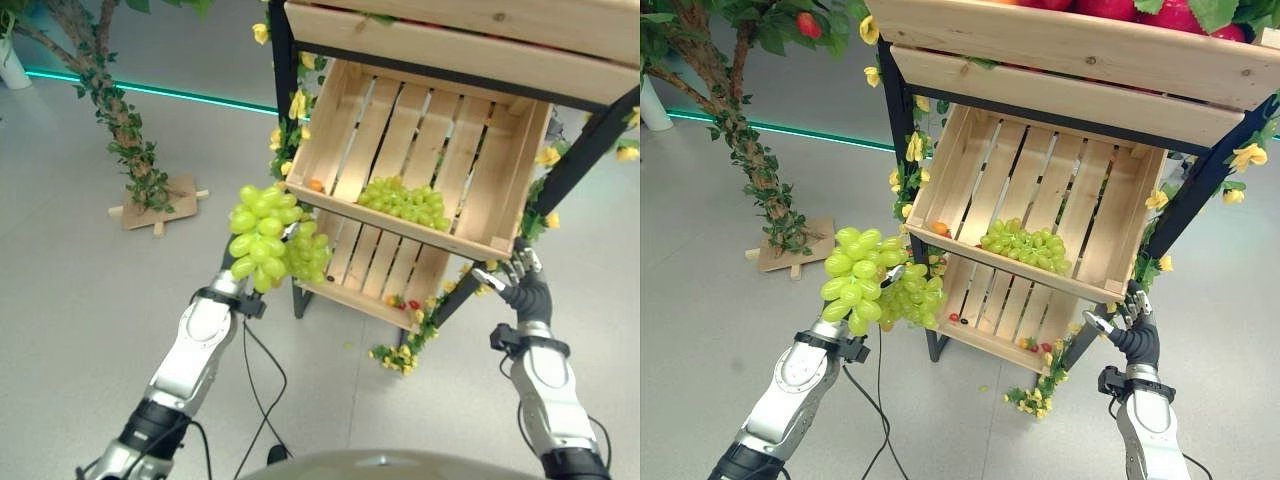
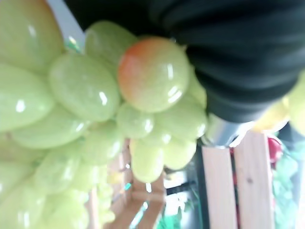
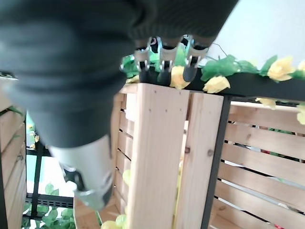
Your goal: Pick up the fruits from the basket on one side to the basket on the other side
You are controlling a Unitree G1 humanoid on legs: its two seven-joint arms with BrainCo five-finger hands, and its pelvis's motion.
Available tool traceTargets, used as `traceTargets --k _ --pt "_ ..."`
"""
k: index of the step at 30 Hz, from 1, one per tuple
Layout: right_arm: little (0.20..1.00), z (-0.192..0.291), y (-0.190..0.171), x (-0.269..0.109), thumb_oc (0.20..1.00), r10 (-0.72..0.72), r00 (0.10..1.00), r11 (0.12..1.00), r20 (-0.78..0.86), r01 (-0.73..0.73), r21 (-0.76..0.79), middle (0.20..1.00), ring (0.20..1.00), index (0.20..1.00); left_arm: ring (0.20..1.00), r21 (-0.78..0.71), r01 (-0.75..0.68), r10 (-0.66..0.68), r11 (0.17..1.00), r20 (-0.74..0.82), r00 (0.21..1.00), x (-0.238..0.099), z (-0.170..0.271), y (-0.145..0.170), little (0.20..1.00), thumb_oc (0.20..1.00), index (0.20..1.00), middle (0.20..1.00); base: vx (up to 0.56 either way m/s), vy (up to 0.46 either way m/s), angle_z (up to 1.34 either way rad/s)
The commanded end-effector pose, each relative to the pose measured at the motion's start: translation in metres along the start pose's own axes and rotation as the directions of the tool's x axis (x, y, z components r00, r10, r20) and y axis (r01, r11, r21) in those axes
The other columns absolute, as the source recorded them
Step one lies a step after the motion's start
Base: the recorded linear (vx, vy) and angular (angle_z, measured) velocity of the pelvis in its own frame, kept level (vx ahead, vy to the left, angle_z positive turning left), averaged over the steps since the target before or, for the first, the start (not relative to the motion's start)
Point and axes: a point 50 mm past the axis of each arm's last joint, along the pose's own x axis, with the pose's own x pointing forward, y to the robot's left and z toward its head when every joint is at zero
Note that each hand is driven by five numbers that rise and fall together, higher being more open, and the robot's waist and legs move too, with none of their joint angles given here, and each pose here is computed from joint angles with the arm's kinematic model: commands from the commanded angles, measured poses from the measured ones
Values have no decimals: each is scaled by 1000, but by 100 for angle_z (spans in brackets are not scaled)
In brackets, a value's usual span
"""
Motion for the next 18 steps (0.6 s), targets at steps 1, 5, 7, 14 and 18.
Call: traceTargets --k 1,5,7,14,18 --pt "1000 29 19 20 1000 104 984 995 142 -102 -19 1000 1000 1000 200 20 8 -11 1000 134 991 40 21 -6 200 200 200 200 -3 3 -15" --pt "1000 28 26 23 1000 133 983 991 129 -132 -18 1000 1000 1000 200 22 32 -34 999 137 990 63 24 -16 200 200 200 200 8 4 -11" --pt "1000 29 29 24 1000 150 980 989 129 -149 -18 1000 1000 1000 200 44 46 -51 998 135 990 75 26 -20 200 200 200 200 -18 5 -6" --pt "1000 29 36 26 1000 182 976 983 120 -181 -19 1000 1000 1000 200 126 37 -55 991 143 988 102 34 -23 200 200 200 200 17 11 -12" --pt "1000 29 39 27 1000 199 973 980 120 -199 -13 1000 1000 1000 200 149 -1 -18 989 125 992 113 34 -16 200 200 200 200 20 12 -9"
